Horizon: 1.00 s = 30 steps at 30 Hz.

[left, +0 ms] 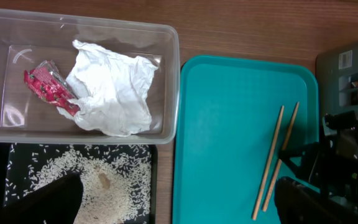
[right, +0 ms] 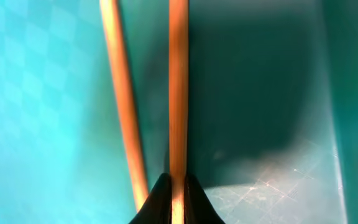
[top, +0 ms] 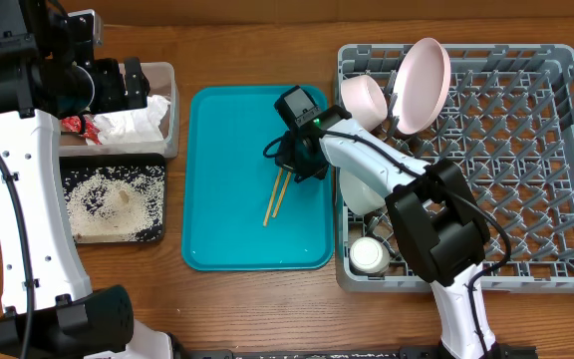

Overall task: Sort waste into correct bins and load items into the dishwasher
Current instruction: 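Close the right gripper on one chopstick and adjust the grip, then carry the chopstick into the dish rack and release it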

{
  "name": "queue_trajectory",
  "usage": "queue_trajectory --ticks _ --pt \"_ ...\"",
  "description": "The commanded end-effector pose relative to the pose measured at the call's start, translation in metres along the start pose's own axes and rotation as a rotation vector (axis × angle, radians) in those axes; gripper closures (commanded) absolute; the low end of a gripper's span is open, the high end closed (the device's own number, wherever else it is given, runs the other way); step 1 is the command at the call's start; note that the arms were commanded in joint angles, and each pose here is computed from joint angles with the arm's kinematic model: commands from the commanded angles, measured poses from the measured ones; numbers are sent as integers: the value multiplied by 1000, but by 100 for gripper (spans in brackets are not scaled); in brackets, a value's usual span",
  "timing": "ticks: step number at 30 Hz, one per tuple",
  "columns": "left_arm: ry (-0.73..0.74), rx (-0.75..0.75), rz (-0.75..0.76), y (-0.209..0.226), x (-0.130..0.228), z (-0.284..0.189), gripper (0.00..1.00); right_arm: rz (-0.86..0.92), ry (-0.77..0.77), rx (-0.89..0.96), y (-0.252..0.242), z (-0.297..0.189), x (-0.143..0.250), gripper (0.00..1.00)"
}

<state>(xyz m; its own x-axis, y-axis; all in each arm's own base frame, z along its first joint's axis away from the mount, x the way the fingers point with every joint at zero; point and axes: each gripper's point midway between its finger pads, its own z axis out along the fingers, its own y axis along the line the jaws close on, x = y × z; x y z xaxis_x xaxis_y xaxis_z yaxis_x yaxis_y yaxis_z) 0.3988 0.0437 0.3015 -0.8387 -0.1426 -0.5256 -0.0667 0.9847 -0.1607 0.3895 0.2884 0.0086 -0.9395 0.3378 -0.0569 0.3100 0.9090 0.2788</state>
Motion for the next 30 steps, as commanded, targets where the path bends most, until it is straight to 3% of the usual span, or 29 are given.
queue_trajectory --ticks 1,11,14,16,20,22,25,30 --pt "0 1 -7 -2 -1 1 0 -23 11 18 -2 7 -1 96" --pt "0 1 -7 -2 -1 1 0 -102 -31 9 5 -15 -9 94" --pt "0 1 -7 -2 -1 1 0 -103 -30 37 0 -5 -7 83" --pt "0 1 -7 -2 -1 1 0 -101 -16 50 -1 5 -3 82" --pt "0 1 -7 -2 -1 1 0 -90 46 23 2 22 8 82" --pt "0 1 -7 -2 -1 1 0 -86 56 18 2 23 9 94" --pt "0 1 -7 -2 -1 1 0 -87 55 17 5 15 7 96" --pt "0 1 -7 -2 -1 1 0 -208 -18 -16 33 -47 -12 96"
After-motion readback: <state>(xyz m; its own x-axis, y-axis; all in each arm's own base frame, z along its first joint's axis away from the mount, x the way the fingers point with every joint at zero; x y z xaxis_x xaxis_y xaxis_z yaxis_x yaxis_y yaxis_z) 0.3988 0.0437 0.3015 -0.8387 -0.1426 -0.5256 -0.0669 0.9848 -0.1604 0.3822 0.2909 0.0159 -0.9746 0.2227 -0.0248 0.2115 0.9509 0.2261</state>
